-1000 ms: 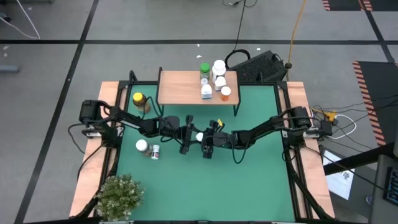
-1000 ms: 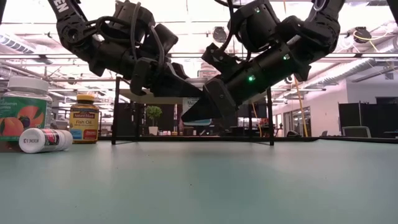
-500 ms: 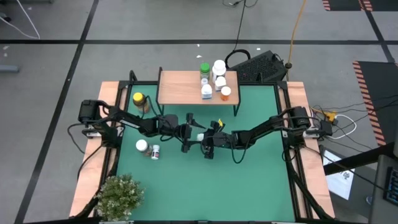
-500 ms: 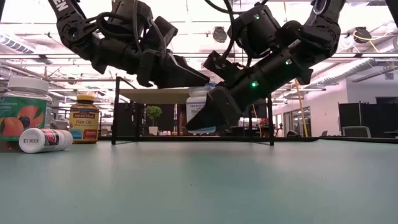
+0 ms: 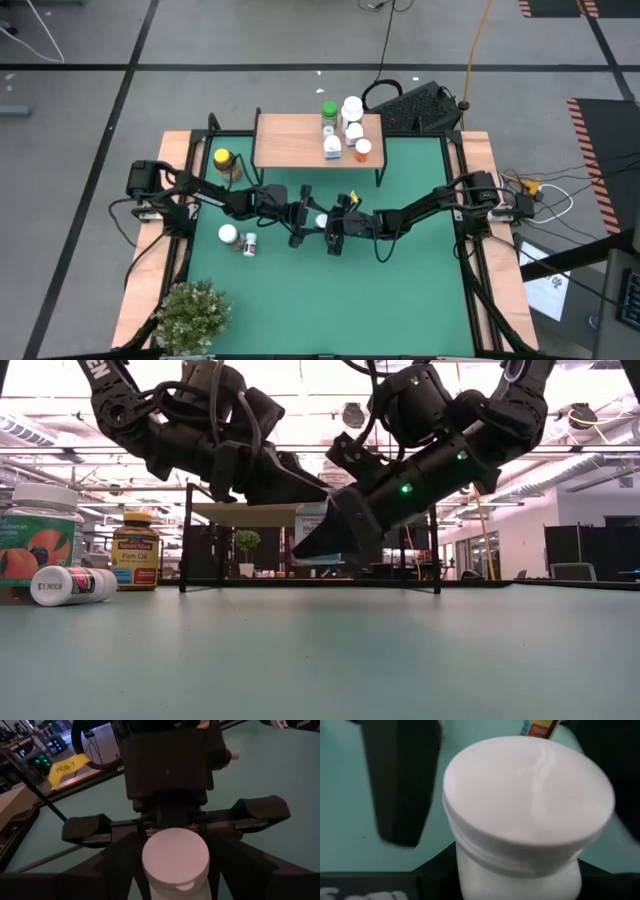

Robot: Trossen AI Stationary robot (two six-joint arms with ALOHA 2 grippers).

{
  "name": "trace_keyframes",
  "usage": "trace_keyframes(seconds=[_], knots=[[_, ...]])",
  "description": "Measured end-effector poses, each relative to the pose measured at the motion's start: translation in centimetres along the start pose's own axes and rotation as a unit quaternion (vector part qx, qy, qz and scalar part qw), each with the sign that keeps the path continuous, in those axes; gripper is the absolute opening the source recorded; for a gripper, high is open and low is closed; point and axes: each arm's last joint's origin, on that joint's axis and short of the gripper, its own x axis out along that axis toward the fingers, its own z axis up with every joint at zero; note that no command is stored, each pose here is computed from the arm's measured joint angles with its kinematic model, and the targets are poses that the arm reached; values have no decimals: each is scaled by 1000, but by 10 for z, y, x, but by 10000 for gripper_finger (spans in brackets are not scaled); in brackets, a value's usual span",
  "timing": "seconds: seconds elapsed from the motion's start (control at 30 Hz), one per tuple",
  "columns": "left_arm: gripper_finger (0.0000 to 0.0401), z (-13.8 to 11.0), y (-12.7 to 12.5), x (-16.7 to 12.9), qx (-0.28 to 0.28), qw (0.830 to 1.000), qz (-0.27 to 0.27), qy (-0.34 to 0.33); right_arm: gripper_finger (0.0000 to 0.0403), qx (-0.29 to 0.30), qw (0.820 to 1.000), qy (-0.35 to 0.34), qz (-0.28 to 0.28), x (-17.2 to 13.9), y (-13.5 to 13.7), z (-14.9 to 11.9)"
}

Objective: Pick and place medicine bottles onto shelf by color
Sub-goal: Put the white blue medicine bottle on the shelf

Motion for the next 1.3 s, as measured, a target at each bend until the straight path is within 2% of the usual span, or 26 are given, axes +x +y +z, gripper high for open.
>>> trace_keyframes(seconds=[0.4, 0.67, 0.87, 1.07, 1.23, 1.3], knots=[[187, -1, 2, 0, -11, 1000, 1, 2, 157, 3, 1000, -1, 1, 0, 0, 0], [182, 1, 6, -7, -35, 999, 5, 20, 188, 16, 1000, -17, -2, 0, 0, 3], [186, 15, 11, -27, -49, 995, 55, 63, 209, 66, 997, -31, -37, -5, -2, 12], [186, 33, 19, -54, -51, 994, 72, 71, 210, 70, 994, -58, -54, -29, 5, 35], [182, 41, 25, -69, -43, 993, 87, 66, 210, 47, 994, -34, -97, -54, 13, 44], [181, 43, 32, -73, -33, 989, 128, 65, 210, 39, 994, -15, -101, -60, 17, 41]])
